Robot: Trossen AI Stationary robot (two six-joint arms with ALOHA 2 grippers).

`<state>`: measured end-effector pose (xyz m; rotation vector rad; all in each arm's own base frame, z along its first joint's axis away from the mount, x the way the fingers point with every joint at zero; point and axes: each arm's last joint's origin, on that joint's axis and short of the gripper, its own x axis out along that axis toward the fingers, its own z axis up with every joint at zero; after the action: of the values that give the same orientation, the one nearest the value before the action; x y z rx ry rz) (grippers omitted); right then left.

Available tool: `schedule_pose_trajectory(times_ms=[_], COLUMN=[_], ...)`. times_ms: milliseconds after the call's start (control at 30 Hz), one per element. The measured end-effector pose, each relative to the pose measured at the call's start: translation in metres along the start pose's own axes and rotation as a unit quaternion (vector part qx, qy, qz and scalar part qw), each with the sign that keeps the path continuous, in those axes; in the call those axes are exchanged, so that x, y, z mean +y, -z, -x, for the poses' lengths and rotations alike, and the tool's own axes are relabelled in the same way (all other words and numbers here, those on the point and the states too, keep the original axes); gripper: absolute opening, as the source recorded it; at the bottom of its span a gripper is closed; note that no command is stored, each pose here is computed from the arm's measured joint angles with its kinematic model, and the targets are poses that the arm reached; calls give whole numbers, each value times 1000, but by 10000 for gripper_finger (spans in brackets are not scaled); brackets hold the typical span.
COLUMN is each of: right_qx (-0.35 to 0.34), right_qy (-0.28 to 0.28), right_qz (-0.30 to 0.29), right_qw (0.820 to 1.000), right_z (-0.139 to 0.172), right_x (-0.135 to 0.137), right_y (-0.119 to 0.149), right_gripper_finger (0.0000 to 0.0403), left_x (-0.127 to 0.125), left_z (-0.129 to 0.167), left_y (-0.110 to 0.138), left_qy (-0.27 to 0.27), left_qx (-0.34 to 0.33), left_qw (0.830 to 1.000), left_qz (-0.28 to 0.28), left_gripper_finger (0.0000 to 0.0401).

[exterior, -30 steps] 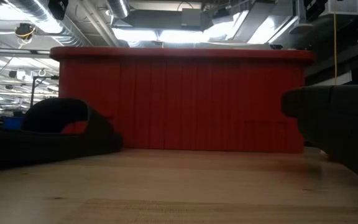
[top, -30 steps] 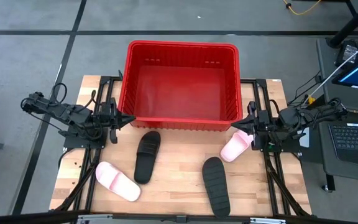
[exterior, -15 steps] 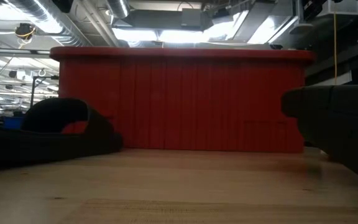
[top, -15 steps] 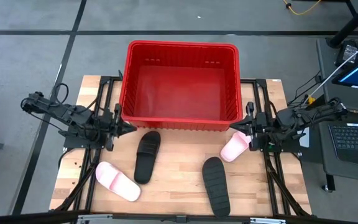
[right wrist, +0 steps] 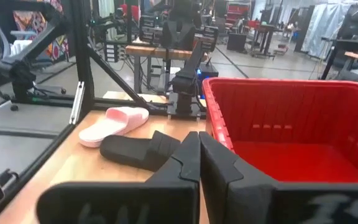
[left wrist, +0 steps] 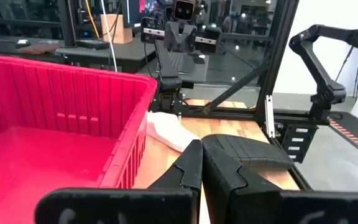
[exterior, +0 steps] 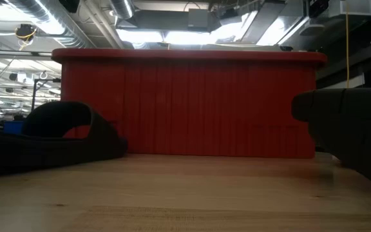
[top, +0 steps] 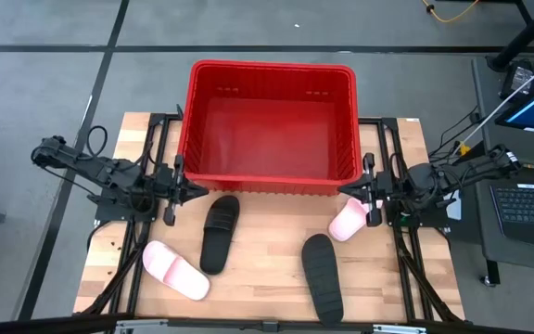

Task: Pick and place slides into bin
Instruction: Put the left black slide into the red bin

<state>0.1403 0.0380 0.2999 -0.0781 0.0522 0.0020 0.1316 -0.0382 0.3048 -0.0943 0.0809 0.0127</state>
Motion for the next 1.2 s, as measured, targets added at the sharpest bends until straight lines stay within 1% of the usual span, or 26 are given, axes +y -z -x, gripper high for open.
schedule_pose_trajectory(times_ms=[100, 267, 433, 567, 667, 767, 900, 1033, 1100, 1200], right_qx=[-3, -12, 37, 92, 134, 170, 204, 236, 262, 307], right_qy=[0, -2, -4, -4, 3, 11, 9, -9, -3, 18], right_qz=[-5, -5, -2, -16, -53, -80, -90, -98, -102, -131], right_qw=[1000, 1000, 999, 996, 990, 982, 975, 967, 960, 942], right_z=[0, 2, -2, -4, -2, -3, -8, -15, -17, -18], right_x=[0, -2, -1, -2, -3, -3, -2, 2, 2, 3], right_y=[-5, -26, -44, -59, -72, -83, -96, -105, -106, -105], right_gripper_finger=[6, 6, 6, 6, 6, 6, 6, 6, 6, 6], left_x=[0, 0, -1, -1, -2, -3, -7, -10, -12, -14], left_z=[0, 2, 3, 0, -2, -5, -15, -24, -28, -31], left_y=[-1, -11, -25, -33, -38, -39, -38, -37, -39, -43], left_qy=[1, -16, -17, -50, -65, -68, -71, -71, -72, -72], left_qx=[-6, -18, -33, -34, -33, -19, 13, 28, 29, 29], left_qw=[1000, 1000, 999, 998, 997, 997, 996, 995, 995, 995], left_qz=[2, 6, 7, -25, -35, -36, -48, -63, -60, -59], left_gripper_finger=[2, 2, 1, 2, 2, 1, 2, 1, 2, 2])
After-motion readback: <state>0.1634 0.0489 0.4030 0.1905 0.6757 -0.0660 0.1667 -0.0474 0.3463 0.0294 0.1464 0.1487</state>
